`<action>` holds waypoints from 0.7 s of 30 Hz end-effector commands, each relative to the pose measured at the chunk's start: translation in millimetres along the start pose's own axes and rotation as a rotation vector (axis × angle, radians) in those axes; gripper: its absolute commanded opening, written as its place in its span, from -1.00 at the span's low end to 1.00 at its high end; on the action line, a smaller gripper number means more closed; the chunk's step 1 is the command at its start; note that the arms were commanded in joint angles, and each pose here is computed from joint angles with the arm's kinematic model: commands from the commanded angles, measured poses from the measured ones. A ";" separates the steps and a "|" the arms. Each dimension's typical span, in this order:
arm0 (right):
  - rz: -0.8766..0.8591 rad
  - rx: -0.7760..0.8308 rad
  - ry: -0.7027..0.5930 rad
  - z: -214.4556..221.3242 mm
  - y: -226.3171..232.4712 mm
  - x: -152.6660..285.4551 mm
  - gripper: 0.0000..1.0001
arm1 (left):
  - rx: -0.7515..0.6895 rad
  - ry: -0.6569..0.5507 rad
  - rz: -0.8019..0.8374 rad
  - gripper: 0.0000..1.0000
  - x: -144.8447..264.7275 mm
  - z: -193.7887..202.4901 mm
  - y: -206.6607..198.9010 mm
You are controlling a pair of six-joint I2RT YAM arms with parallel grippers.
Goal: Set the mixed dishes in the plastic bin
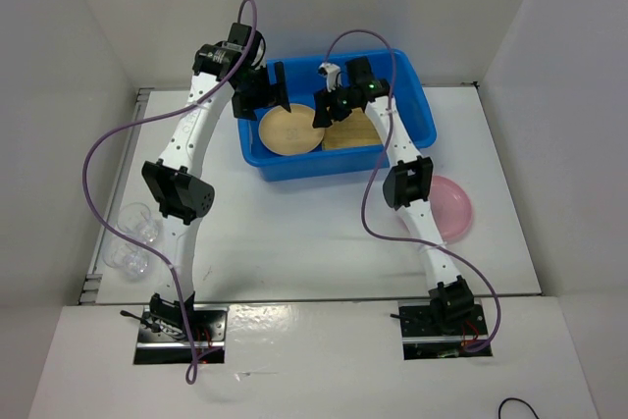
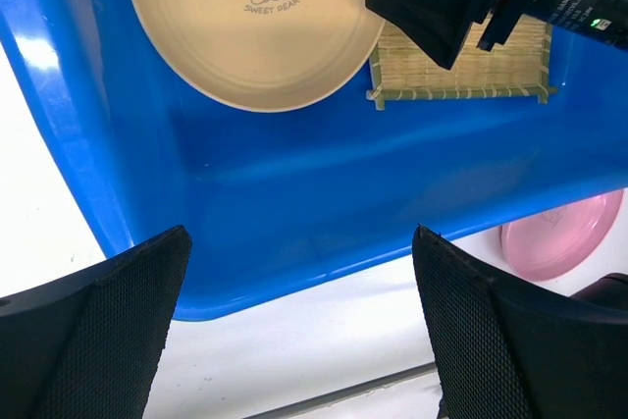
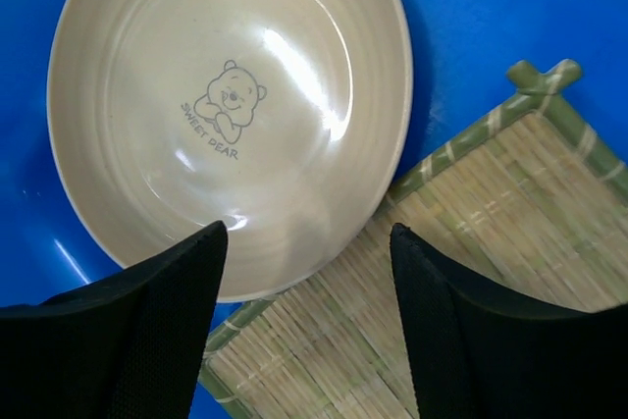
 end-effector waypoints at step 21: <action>-0.039 -0.002 -0.065 -10.3 -2.7 8.9 -1.00 | 0.039 -0.047 -0.048 1.00 14.4 0.8 2.5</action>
Point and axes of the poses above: each gripper's point midway between its finger pads, its own x axis back along the fingers, its own y axis along the line the jaws close on, z = x × y, the point moved 6 cm from there along x, back along the fingers, and after that the axes turned 7 degrees about x, right-handed, at the moved point
